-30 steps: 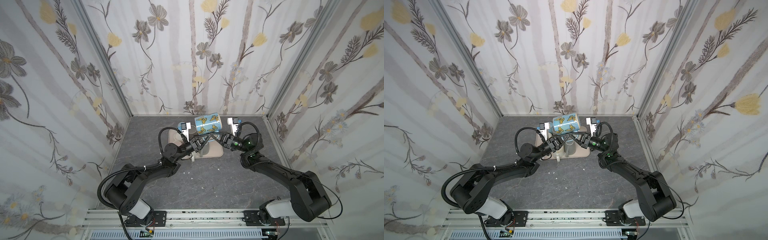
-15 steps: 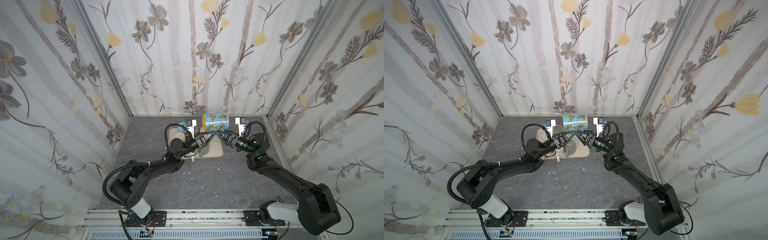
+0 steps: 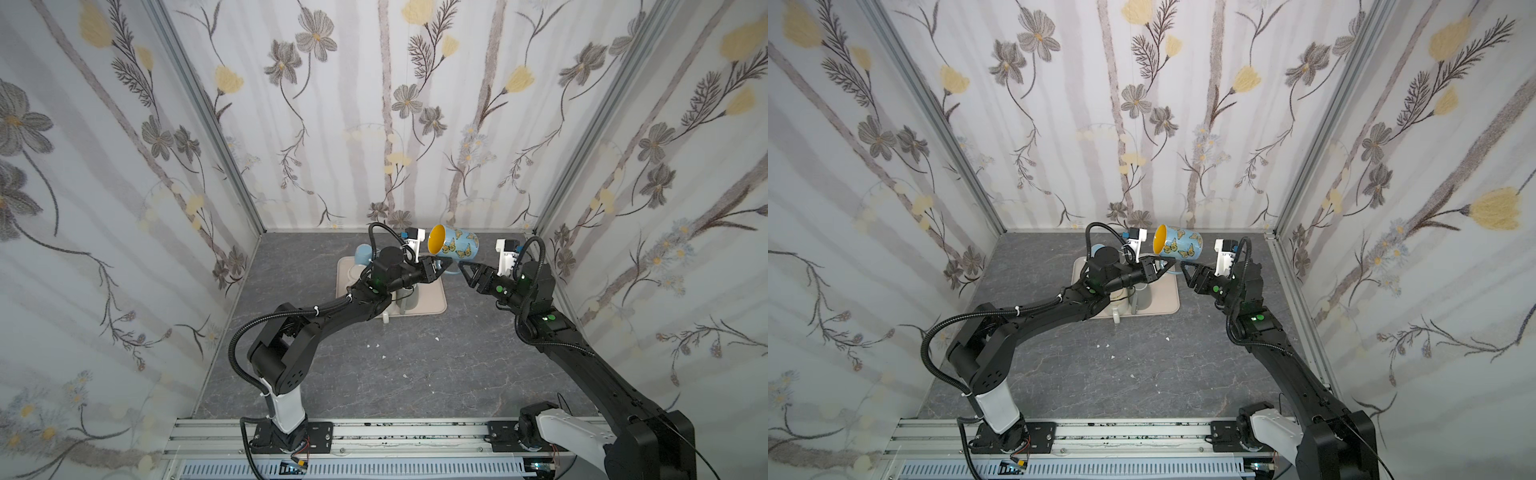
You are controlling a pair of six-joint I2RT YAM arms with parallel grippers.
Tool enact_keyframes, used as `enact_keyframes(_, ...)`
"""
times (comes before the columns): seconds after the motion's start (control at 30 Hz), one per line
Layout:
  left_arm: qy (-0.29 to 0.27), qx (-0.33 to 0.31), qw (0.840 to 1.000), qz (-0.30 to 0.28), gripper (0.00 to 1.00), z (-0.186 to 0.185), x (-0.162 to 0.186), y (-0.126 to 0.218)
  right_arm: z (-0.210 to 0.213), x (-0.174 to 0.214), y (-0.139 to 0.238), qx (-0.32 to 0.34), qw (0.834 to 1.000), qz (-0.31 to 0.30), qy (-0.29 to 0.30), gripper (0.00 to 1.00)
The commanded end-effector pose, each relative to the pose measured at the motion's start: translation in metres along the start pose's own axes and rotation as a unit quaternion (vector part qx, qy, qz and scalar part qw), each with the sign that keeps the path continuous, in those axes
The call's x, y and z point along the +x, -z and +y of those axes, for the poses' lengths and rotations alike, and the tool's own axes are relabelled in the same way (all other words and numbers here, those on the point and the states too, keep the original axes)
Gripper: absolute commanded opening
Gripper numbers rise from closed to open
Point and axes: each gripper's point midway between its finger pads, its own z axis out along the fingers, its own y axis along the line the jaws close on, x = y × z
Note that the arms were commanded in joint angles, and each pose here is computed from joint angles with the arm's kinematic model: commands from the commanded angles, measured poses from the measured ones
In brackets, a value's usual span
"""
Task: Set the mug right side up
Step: 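Grasp the mug rim with the left gripper while the right gripper holds it, then rotate the mug upright with the left gripper while the right gripper withdraws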
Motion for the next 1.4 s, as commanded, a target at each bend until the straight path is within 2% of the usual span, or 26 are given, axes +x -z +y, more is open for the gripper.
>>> enact_keyframes(0.0,-0.063,-0.022,0.998,0.016,0.00,0.005,-0.004,-0.018,-0.021,0.008,0.006,0.043,0.999,0.015,0.004,0.64)
enact_keyframes(0.23,-0.147,-0.078,0.981,0.097,0.00,0.032,0.004,-0.066,-0.078,0.021,0.023,0.154,0.987,0.035,-0.022,0.64)
enact_keyframes(0.3,-0.177,-0.099,0.972,0.123,0.00,0.045,0.005,-0.079,-0.103,0.042,0.030,0.186,0.980,0.059,-0.044,0.64)
enact_keyframes(0.47,-0.228,-0.143,0.949,0.165,0.00,0.070,0.008,-0.106,-0.131,0.060,0.043,0.224,0.970,0.067,-0.072,0.64)
enact_keyframes(0.6,-0.278,-0.162,0.931,0.174,0.00,0.077,0.013,-0.123,-0.146,0.066,0.049,0.249,0.963,0.065,-0.084,0.64)
enact_keyframes(0.77,-0.312,-0.170,0.921,0.162,0.00,0.086,0.017,-0.133,-0.161,0.075,0.051,0.269,0.956,0.071,-0.099,0.64)
enact_keyframes(0.97,-0.363,-0.192,0.896,0.171,0.00,0.109,0.032,-0.141,-0.167,0.088,0.046,0.268,0.952,0.091,-0.113,0.64)
enact_keyframes(1.3,-0.393,-0.261,0.853,0.224,0.00,0.155,0.049,-0.124,-0.169,0.100,0.040,0.253,0.953,0.109,-0.124,0.63)
enact_keyframes(1.37,-0.392,-0.272,0.848,0.230,0.00,0.160,0.049,-0.120,-0.169,0.101,0.038,0.249,0.954,0.113,-0.126,0.63)
